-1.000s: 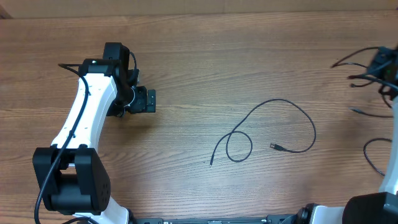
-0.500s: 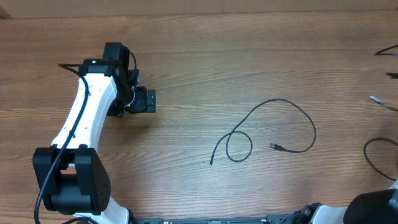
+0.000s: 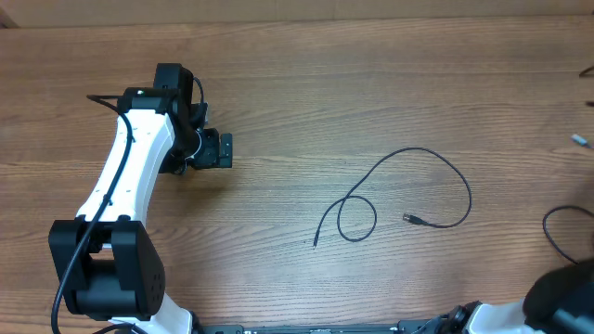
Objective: Untangle cables
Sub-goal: 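Carry the cable bundle with the right gripper off the table's right edge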
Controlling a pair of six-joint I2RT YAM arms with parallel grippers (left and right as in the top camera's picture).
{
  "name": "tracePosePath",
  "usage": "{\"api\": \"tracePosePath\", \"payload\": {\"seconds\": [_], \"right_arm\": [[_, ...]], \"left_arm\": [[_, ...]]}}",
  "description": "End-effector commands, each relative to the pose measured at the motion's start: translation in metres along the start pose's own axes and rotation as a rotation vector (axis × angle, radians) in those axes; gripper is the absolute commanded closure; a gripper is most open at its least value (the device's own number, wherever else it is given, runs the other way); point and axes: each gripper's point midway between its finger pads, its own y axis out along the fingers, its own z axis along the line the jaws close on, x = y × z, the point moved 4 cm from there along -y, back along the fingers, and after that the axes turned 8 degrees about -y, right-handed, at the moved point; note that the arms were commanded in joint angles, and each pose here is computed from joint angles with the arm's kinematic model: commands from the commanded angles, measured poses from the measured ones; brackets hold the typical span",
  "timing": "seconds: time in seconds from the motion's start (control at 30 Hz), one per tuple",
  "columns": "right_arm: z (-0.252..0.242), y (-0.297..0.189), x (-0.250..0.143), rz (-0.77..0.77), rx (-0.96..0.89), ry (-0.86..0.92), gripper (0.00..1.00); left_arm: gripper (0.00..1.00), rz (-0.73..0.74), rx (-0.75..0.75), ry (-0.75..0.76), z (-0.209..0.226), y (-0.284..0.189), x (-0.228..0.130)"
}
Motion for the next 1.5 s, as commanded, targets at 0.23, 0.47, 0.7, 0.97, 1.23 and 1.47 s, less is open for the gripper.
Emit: {"api": "tracePosePath", "payload": {"seconds": [0.23, 0.47, 0.7, 0.97, 1.23, 1.47], "right_arm": [[-0.06, 0.061, -0.097, 0.351, -0.169, 0.183, 0.81], [-0.08, 0.067, -0.107, 0.365, -0.073, 0.353, 0.0], [-0.066, 0.067, -0.103, 0.36, 0.076, 0.382, 0.0], [0.007, 0.041, -0.059, 0.199, 0.632, 0.277, 0.0], [0.058, -0.015, -0.026, 0.095, 0.735, 0.074, 0.0], [0.111, -0.061, -0.018, 0.061, 0.773, -0.104, 0.0]], "left_arm": [[0.0, -0.017, -0.013, 0.015, -0.002, -0.005, 0.002], [0.01, -0.017, -0.013, 0.015, -0.002, -0.005, 0.002], [0.0, -0.017, -0.013, 0.015, -0.002, -0.005, 0.002], [0.01, -0.017, -0.013, 0.015, -0.002, -0.005, 0.002], [0.01, -0.018, -0.013, 0.015, -0.002, -0.005, 0.002], [0.0, -0.017, -0.013, 0.015, -0.002, -0.005, 0.002]]}}
